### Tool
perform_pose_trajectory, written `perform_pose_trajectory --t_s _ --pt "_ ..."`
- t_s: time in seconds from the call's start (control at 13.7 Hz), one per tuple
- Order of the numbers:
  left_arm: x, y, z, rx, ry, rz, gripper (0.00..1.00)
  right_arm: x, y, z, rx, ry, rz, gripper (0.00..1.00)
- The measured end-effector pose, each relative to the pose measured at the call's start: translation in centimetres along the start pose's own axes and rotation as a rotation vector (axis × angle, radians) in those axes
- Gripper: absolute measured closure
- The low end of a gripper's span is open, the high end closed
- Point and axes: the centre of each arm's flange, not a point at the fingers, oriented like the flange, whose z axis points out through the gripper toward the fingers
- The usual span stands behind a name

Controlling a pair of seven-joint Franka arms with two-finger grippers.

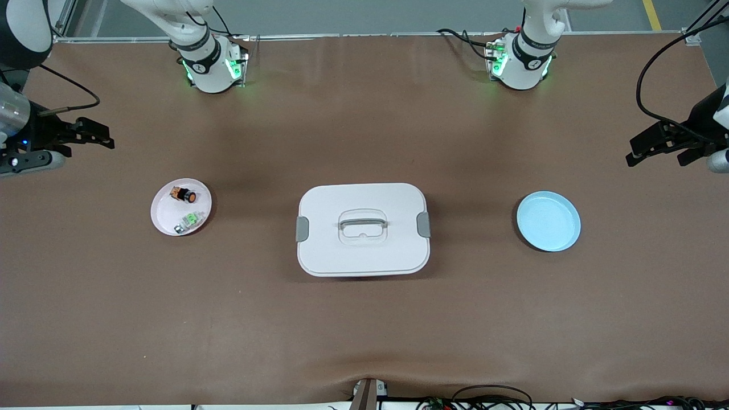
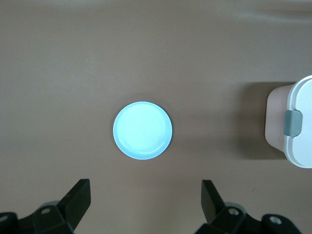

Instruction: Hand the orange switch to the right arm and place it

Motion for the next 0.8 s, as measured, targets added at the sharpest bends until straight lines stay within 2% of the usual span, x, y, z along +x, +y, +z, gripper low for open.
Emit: perform_pose_trajectory --t_s 0.15,0.29,0.36,0.65,0.8 --pt "0.0 0.0 0.0 0.000 0.000 0.000 0.00 -0.7 1.2 -0.2 0.011 -0.020 0.057 0.00" --pt "0.0 0.0 0.0 0.000 0.000 0.000 0.00 -1.8 2.2 -2.3 0.029 -0.064 0.091 0.00" --pt "0.0 0.0 0.0 0.000 0.000 0.000 0.00 -2.1 2.6 -3.7 0.032 -0.069 0.102 0.00" --pt "0.0 0.0 0.0 0.000 0.000 0.000 0.00 -1.6 4.1 -6.7 0.028 -0.028 0.143 0.00" --pt "0.0 0.0 0.0 0.000 0.000 0.000 0.00 -1.9 4.5 -7.5 0.032 -0.031 0.151 0.00"
